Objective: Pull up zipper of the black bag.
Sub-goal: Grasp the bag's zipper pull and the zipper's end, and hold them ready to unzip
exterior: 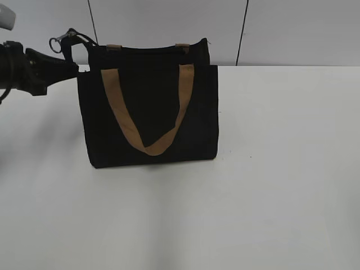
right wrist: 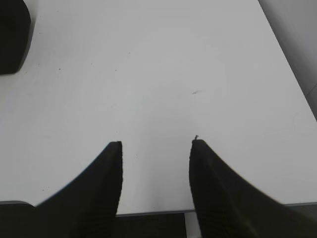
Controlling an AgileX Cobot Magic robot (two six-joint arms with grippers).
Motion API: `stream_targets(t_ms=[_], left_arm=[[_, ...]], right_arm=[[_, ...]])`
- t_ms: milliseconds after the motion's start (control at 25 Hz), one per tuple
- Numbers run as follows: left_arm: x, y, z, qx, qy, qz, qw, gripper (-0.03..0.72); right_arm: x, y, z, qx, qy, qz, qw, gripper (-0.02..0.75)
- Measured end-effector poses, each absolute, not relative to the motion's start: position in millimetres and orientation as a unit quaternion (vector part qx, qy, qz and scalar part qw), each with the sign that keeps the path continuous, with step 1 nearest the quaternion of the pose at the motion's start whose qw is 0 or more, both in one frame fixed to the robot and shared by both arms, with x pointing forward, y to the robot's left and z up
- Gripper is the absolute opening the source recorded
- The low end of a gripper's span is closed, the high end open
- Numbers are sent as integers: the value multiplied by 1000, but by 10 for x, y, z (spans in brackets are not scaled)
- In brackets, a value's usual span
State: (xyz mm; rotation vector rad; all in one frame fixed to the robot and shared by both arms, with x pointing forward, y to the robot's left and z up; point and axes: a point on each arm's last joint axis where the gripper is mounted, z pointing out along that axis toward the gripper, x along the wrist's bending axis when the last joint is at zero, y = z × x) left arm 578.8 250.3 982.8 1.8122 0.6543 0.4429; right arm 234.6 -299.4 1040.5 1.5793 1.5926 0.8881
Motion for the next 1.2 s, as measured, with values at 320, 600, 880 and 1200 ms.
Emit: stream_targets(t_ms=[320,600,880,1200], left_arm=[[5574,2488,10338,768,225,237,551,24],[5456,2475,10464,782,207,236,538,24],[5371,2471,10625,776,194,257,542,23],[5388,2472,10709,747,218,264,570,23]], right_arm=[[2346,-2994,10405,612,617,344,357,342],[2346,-2994,10405,612,617,344,357,342],[2346,-2994,10405,612,617,344,357,342],[2346,-2994,10405,612,617,344,357,342]])
